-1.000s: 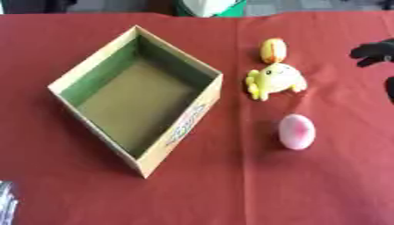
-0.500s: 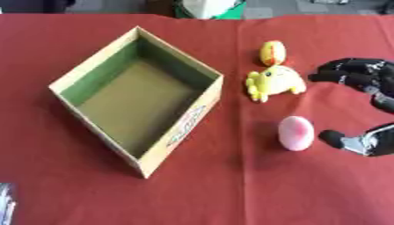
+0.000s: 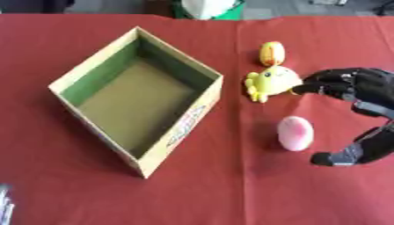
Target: Pick up objects on the table and place them in the box.
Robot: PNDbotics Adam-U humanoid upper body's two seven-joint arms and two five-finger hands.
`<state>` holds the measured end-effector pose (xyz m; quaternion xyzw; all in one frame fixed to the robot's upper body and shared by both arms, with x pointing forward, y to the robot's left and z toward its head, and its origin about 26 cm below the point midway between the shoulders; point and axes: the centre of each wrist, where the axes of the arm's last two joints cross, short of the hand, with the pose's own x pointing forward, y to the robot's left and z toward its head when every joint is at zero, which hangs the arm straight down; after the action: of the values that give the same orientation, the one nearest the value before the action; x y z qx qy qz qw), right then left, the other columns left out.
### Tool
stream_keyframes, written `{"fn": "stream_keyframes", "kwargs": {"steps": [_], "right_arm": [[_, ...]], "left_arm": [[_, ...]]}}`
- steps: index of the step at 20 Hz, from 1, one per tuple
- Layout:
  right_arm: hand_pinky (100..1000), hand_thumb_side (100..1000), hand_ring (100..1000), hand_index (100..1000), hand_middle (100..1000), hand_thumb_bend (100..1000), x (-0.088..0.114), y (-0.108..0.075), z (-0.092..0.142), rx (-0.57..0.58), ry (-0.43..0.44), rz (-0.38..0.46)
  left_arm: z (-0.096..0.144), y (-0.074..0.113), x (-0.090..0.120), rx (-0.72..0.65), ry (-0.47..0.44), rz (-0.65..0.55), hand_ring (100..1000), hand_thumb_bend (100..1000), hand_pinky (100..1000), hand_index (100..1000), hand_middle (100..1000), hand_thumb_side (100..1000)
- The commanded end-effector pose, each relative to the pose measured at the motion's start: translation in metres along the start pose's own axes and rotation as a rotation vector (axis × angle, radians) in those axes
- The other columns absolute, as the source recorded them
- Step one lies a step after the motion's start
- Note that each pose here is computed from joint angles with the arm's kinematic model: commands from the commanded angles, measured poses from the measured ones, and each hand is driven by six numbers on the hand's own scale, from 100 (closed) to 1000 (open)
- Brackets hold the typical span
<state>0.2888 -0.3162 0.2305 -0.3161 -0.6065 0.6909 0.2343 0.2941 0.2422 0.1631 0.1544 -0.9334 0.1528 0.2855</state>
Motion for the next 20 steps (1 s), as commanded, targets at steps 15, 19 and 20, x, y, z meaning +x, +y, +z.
{"fn": "stream_keyframes", "kwargs": {"steps": [15,19,20], "right_arm": [[709,649,857,919,703,529,0.014,0.009,-0.008,0.112,0.108,0.024],[707,653,854,913,699,516,0.016,0.014,-0.008,0.109,0.144,0.036],[707,655,854,912,699,513,0.016,0.014,-0.009,0.105,0.150,0.039]], "left_arm": [[-0.004,-0.002,0.005,-0.025,-0.025,0.015,587,100,728,789,668,932],[-0.004,-0.002,0.006,-0.027,-0.023,0.017,587,100,729,787,668,933],[-0.004,-0.002,0.006,-0.027,-0.023,0.018,587,100,729,787,668,933]]}}
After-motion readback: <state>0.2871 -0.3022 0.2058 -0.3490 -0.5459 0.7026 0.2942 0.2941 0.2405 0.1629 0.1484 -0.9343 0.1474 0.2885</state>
